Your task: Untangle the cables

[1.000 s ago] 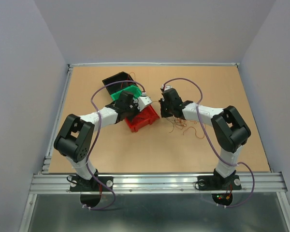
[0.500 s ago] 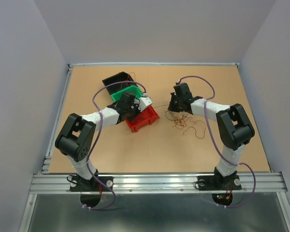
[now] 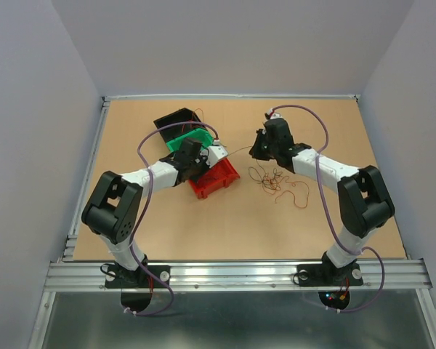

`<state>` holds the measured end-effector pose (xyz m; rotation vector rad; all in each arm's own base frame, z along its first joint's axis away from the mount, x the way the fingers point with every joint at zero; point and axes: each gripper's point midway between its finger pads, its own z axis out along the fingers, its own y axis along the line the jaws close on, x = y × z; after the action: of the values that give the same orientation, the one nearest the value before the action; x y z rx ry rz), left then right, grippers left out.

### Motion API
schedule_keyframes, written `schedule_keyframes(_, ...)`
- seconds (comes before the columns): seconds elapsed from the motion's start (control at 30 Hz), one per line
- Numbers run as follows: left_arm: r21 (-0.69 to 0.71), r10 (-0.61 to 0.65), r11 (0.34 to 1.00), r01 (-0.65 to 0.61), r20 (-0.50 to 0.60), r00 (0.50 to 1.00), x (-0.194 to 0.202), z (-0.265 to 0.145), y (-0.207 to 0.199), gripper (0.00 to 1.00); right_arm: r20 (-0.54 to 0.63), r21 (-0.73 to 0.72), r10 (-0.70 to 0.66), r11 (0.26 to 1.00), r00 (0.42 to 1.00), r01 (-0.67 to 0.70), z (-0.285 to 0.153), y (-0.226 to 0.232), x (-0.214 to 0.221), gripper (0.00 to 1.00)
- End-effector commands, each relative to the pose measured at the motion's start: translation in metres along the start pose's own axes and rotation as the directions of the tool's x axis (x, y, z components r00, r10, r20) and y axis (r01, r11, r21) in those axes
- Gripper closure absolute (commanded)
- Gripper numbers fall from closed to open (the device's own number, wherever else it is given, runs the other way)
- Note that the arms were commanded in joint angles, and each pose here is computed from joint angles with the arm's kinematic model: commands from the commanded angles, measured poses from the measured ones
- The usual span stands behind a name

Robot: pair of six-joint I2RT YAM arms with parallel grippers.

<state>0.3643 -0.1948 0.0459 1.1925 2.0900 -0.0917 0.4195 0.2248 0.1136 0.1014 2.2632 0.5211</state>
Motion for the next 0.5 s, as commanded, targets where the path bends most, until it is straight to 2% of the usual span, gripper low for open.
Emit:
schedule_keyframes(0.0,-0.024,0.021,1.0,-0.02,0.05,0.999,-0.015,-0.021,0.01,1.0,0.124,0.004,-0.085,0.996,0.989,0.085,-0.01,0.021,-0.027,0.99)
schedule_keyframes(0.1,-0.026,0.021,0.999,-0.02,0.066,0.998,-0.02,-0.025,0.011,1.0,0.152,0.015,-0.18,0.984,0.972,0.18,-0.015,0.039,-0.025,1.0)
schedule_keyframes(0.13,-0.026,0.021,0.999,-0.019,0.076,0.997,-0.022,-0.028,0.011,0.97,0.156,0.017,-0.2,0.98,0.967,0.2,-0.017,0.043,-0.023,0.99)
schedule_keyframes(0.17,-0.017,0.022,1.0,-0.02,0.087,0.996,-0.024,-0.029,0.009,0.83,0.164,0.02,-0.223,0.975,0.961,0.223,-0.02,0.049,-0.02,1.0)
schedule_keyframes(0.23,-0.012,0.025,1.0,-0.024,0.105,0.994,-0.027,-0.035,0.007,0.72,0.189,-0.002,-0.225,0.973,0.956,0.23,-0.023,0.056,-0.022,1.0)
schedule_keyframes(0.4,0.026,0.043,0.999,-0.048,0.174,0.984,-0.04,-0.048,-0.001,0.55,0.197,-0.002,-0.235,0.971,0.952,0.24,-0.029,0.052,-0.018,1.0)
schedule_keyframes(0.47,0.025,0.048,0.998,-0.054,0.201,0.978,-0.044,-0.057,-0.002,0.52,0.199,0.001,-0.238,0.97,0.951,0.242,-0.032,0.05,-0.018,1.0)
